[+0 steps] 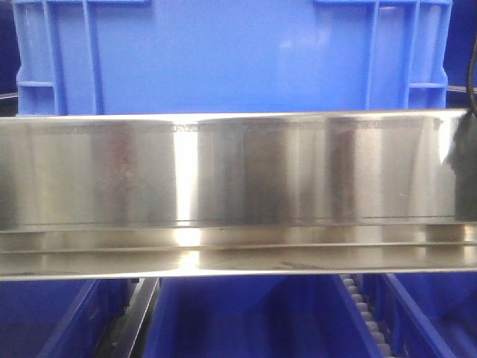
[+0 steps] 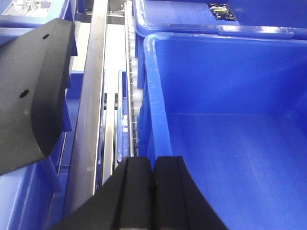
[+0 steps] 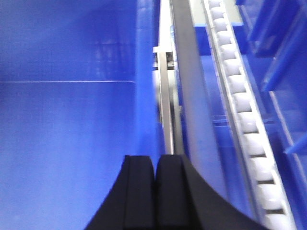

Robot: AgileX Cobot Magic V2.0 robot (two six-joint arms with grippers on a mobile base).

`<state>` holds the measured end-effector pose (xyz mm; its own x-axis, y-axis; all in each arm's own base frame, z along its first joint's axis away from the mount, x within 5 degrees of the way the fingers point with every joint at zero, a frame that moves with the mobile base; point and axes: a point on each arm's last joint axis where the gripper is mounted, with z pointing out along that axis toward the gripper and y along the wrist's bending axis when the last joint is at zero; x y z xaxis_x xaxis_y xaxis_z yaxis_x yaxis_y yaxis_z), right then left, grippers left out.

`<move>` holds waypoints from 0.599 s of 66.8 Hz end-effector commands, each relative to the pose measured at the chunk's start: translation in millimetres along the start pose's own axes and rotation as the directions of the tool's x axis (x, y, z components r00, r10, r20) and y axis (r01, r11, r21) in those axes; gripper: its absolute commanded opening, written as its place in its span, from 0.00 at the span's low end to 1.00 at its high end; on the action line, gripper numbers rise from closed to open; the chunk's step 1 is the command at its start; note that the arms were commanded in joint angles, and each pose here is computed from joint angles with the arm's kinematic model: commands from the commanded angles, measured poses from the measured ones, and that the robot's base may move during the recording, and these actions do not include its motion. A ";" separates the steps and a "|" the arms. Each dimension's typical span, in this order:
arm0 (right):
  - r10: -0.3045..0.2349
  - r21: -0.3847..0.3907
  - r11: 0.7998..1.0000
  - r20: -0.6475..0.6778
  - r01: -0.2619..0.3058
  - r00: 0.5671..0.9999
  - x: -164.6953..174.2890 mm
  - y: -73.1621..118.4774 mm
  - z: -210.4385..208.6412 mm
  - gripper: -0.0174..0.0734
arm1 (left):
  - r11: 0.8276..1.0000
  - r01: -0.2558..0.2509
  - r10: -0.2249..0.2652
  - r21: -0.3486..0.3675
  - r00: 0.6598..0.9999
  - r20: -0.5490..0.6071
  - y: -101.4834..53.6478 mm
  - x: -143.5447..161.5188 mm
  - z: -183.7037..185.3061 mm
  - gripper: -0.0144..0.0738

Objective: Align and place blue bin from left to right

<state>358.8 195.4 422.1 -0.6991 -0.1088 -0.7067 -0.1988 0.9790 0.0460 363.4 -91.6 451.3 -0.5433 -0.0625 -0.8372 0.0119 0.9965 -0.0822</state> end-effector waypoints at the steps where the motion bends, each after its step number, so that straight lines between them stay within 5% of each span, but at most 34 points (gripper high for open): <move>1: -0.002 0.010 1.000 0.043 0.002 0.999 -5.9 -1.6 -8.7 0.13 | 1.000 0.002 -0.002 0.004 1.000 0.023 -1.6 -3.1 -2.8 0.04; 26: -0.012 0.013 1.000 0.030 0.011 0.999 -5.0 -2.0 -9.1 0.14 | 1.000 0.004 -0.004 0.006 1.000 0.023 -1.8 -3.1 -2.8 0.04; 40: -0.010 0.017 1.000 0.011 0.010 1.000 -3.2 -2.3 -9.1 0.54 | 1.000 0.004 -0.004 0.006 1.000 0.023 -1.8 -3.1 -2.8 0.04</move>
<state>356.8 194.8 425.4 -0.7017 -0.1132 -0.7035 -0.1963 0.9798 0.0382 363.5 -91.0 451.7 -0.5407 -0.0595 -0.8391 0.0093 0.9970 -0.0767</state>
